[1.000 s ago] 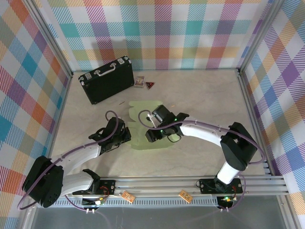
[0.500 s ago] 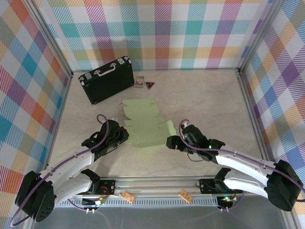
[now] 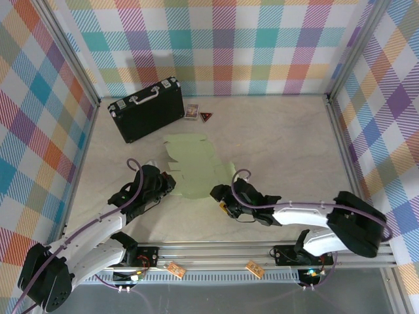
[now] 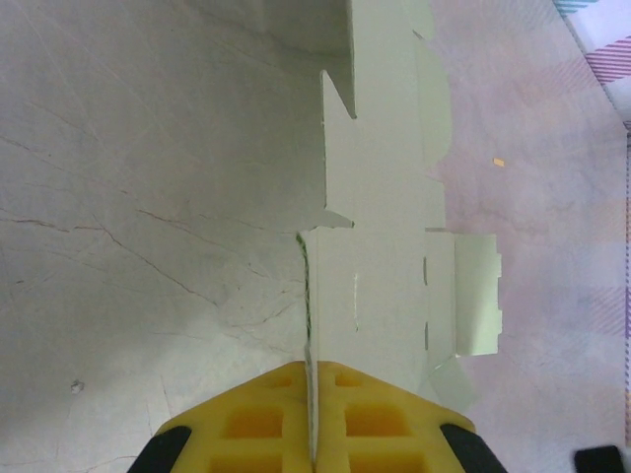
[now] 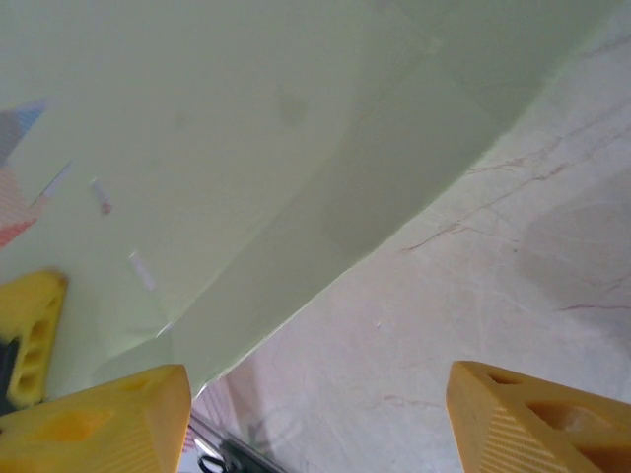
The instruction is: Fold the paper box
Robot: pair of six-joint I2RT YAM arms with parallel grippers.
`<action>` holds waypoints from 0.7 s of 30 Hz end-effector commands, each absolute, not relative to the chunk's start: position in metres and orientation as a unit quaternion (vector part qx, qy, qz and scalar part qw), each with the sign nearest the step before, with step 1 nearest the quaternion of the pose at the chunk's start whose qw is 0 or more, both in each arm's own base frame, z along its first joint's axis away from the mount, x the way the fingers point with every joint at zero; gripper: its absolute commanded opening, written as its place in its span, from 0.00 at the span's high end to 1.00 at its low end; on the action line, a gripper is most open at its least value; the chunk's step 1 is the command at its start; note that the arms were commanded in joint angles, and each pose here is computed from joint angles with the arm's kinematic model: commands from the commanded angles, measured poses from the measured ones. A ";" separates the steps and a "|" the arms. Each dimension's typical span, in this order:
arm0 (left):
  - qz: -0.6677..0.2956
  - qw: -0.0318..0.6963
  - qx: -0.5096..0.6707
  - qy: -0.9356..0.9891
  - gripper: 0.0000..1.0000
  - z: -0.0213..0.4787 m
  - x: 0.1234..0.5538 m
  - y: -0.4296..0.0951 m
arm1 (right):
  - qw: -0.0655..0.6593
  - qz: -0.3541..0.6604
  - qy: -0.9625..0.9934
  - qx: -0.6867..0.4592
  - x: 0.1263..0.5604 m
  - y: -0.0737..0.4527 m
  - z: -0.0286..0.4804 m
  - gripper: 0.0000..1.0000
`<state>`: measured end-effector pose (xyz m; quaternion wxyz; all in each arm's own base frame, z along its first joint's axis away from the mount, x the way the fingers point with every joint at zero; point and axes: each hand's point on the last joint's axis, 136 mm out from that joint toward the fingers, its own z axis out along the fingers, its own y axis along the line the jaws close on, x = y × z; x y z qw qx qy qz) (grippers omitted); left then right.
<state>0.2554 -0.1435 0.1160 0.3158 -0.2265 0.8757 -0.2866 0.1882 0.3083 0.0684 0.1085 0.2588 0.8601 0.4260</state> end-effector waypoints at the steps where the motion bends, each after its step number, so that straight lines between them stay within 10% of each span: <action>1: -0.289 0.320 -0.233 0.872 1.00 0.119 0.255 -0.141 | 0.090 0.461 0.818 0.333 0.201 0.324 0.079 0.32; 11: -0.301 0.317 -0.232 0.869 1.00 0.119 0.255 -0.145 | 0.081 0.460 0.800 0.375 0.217 0.342 0.064 0.42; 21: -0.297 0.318 -0.228 0.871 0.99 0.121 0.252 -0.143 | 0.107 0.463 0.800 0.365 0.228 0.347 0.074 0.89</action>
